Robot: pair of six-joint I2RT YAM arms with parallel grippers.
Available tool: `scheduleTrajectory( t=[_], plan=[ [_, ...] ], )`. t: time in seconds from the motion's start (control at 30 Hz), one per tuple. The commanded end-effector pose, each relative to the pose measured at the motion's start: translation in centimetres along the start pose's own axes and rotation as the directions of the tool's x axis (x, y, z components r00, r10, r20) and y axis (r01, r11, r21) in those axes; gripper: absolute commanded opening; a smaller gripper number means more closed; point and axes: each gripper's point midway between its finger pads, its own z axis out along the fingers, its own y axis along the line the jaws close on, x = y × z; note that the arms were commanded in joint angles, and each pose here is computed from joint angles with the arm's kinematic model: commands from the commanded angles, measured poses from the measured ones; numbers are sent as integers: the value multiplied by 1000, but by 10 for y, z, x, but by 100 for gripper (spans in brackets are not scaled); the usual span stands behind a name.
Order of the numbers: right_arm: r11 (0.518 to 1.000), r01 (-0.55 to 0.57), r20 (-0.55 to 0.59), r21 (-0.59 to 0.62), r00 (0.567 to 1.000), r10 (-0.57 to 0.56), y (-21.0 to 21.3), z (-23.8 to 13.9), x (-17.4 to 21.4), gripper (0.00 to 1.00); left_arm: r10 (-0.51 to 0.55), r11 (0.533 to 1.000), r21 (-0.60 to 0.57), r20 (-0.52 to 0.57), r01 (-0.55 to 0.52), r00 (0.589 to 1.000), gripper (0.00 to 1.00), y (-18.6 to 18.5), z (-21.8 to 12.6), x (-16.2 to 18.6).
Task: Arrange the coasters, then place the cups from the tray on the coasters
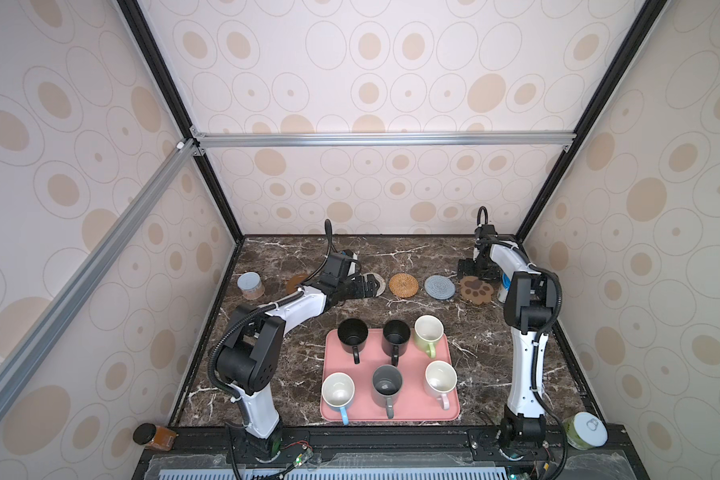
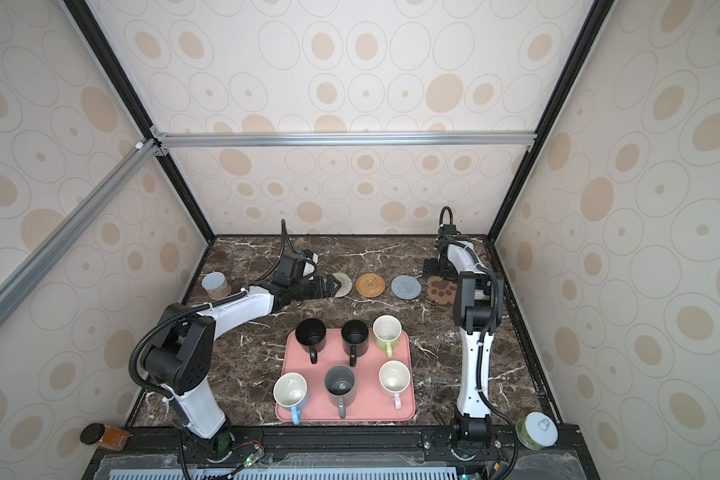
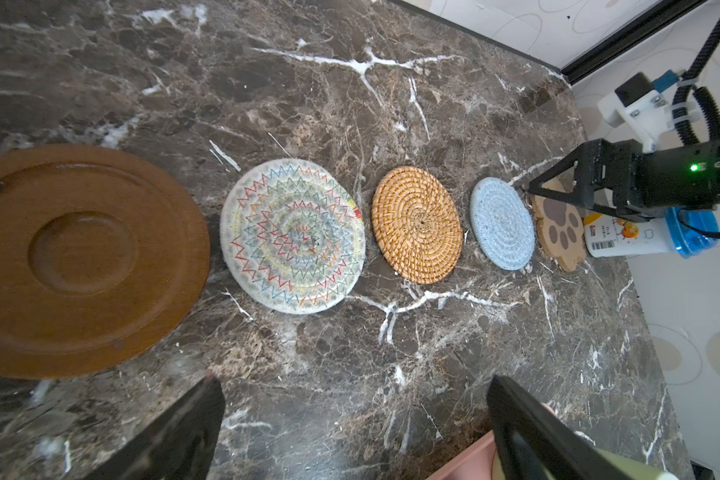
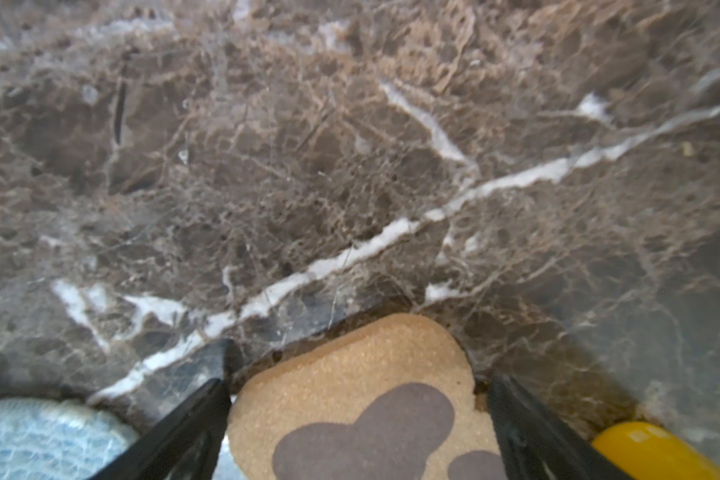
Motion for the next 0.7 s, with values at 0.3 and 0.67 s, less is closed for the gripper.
scheduleTrajectory(
  t=[0.3, 0.67],
  plan=[
    [993, -43, -51, -112, 998, 38, 18, -3, 10, 100, -4, 999, 32, 50, 2, 999, 100, -11, -14, -16],
    [998, -27, -27, -61, 999, 25, 9, -10, 4, 100, -1, 1000, 29, 49, 0, 999, 100, -10, -15, -16]
  ],
)
